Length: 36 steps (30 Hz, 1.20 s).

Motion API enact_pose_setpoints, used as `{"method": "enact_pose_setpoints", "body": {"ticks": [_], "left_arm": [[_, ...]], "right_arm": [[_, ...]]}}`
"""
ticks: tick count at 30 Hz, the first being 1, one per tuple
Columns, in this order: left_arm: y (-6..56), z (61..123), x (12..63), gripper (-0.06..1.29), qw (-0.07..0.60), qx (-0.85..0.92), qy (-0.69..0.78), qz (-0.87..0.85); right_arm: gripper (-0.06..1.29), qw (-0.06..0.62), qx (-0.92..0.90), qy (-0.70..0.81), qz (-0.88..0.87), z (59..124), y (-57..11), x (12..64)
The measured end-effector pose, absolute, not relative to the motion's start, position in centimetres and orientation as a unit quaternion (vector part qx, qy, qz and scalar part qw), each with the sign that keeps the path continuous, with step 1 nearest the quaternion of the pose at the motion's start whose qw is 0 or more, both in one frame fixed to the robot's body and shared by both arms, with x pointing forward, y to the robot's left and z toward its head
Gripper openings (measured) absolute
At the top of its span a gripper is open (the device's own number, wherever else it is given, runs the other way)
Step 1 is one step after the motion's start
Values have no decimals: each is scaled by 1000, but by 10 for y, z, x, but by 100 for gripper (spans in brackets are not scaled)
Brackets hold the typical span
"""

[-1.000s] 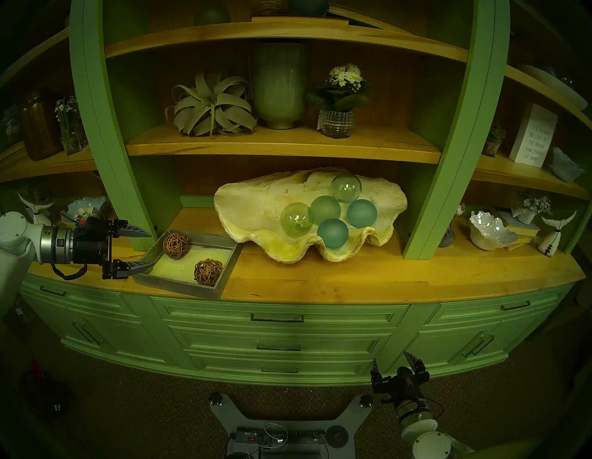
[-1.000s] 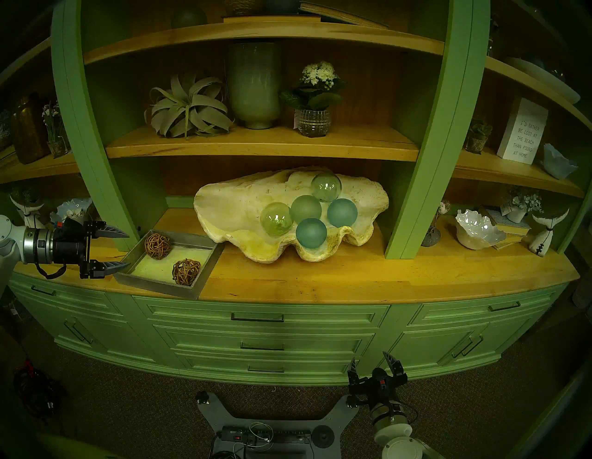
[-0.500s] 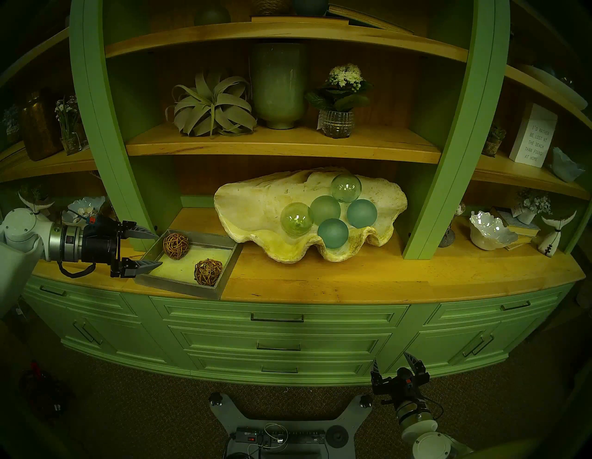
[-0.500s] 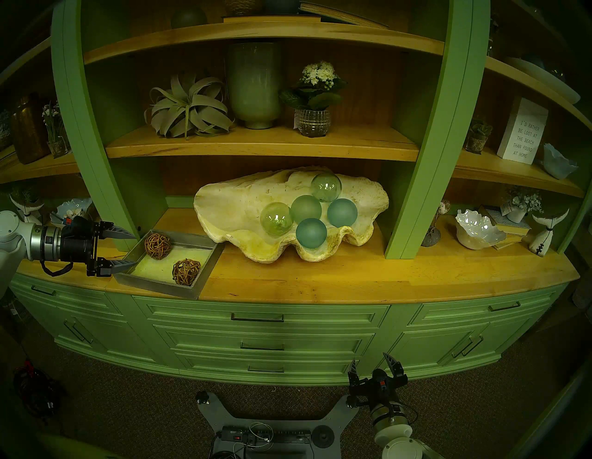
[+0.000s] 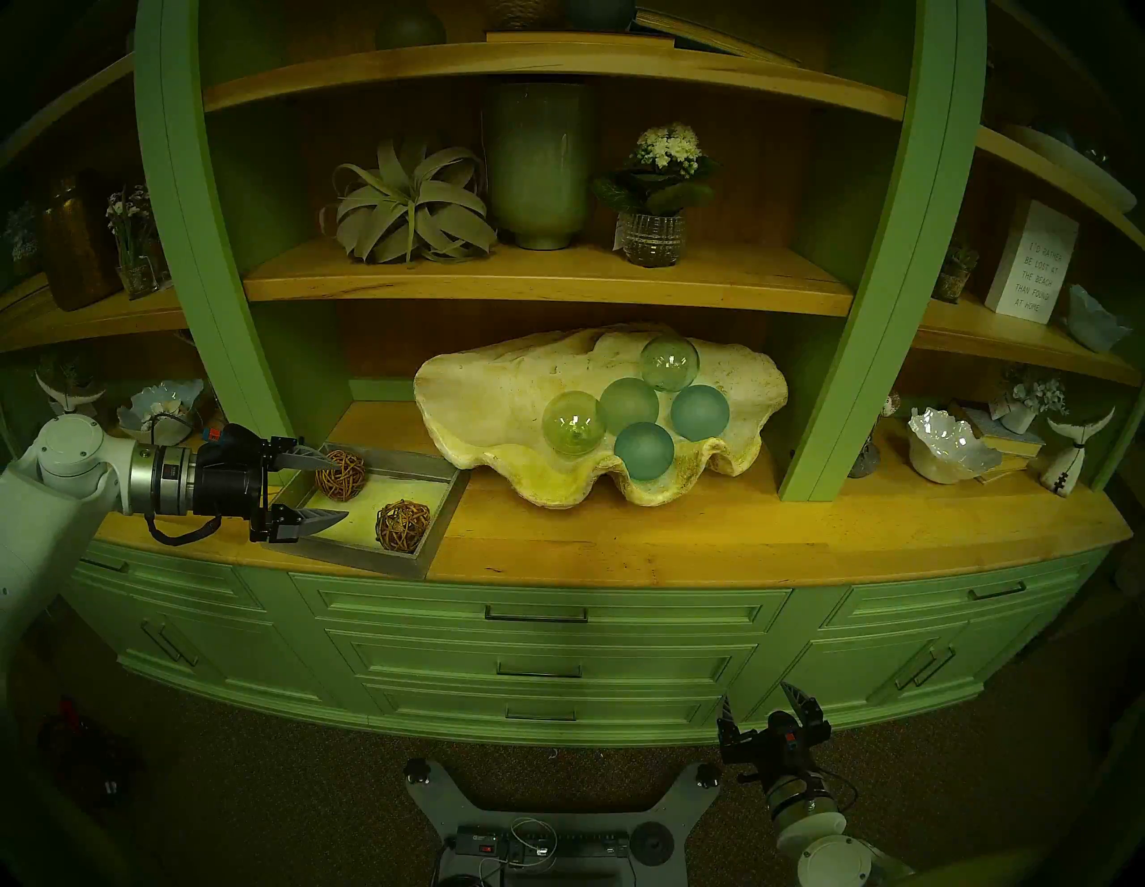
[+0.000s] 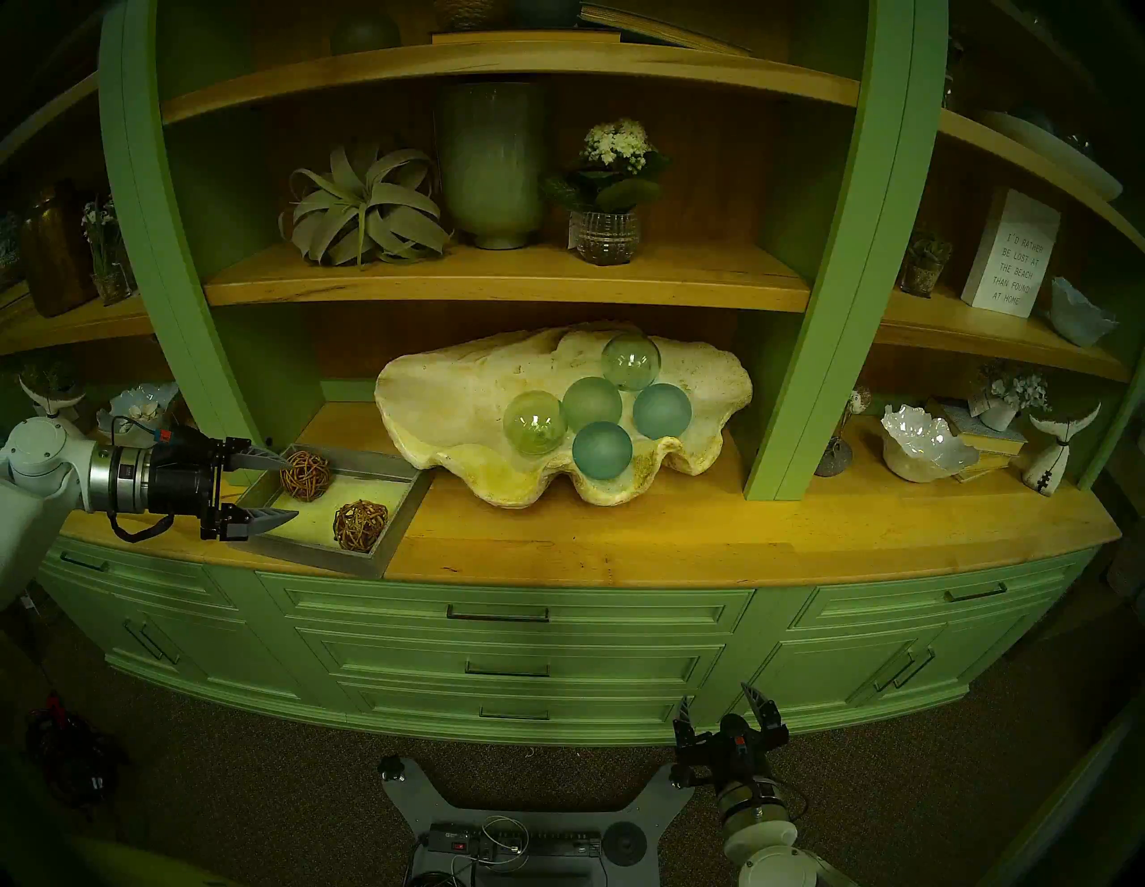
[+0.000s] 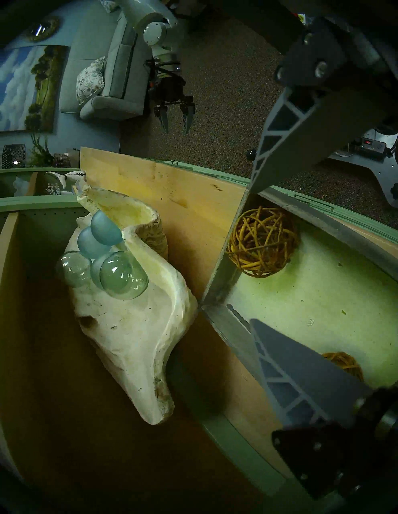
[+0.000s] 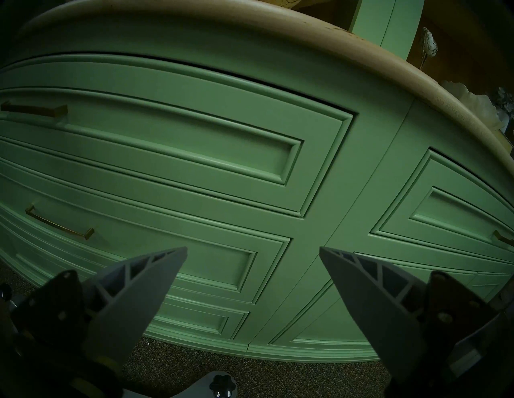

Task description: Put wooden balls into bowl

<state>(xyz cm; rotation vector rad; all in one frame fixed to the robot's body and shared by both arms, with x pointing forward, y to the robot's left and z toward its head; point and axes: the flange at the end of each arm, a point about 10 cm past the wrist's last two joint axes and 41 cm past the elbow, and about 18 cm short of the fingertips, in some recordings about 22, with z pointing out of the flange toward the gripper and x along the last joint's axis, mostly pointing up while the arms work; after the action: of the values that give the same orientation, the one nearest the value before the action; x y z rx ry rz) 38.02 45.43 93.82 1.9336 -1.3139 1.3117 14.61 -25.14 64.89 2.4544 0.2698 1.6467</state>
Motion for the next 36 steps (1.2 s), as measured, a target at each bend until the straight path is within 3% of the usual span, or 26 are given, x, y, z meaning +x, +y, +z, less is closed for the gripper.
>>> {"method": "enact_pose_setpoints", "body": {"ticks": [18,36], "left_arm": [[412,909,403,122,266,701,-459,477],[399,885,429,122,258,729,-449,448]], "right_arm": [[124,88,824,90,552,648,-252,146],[124,88,825,90,551,646,-252,147]]}}
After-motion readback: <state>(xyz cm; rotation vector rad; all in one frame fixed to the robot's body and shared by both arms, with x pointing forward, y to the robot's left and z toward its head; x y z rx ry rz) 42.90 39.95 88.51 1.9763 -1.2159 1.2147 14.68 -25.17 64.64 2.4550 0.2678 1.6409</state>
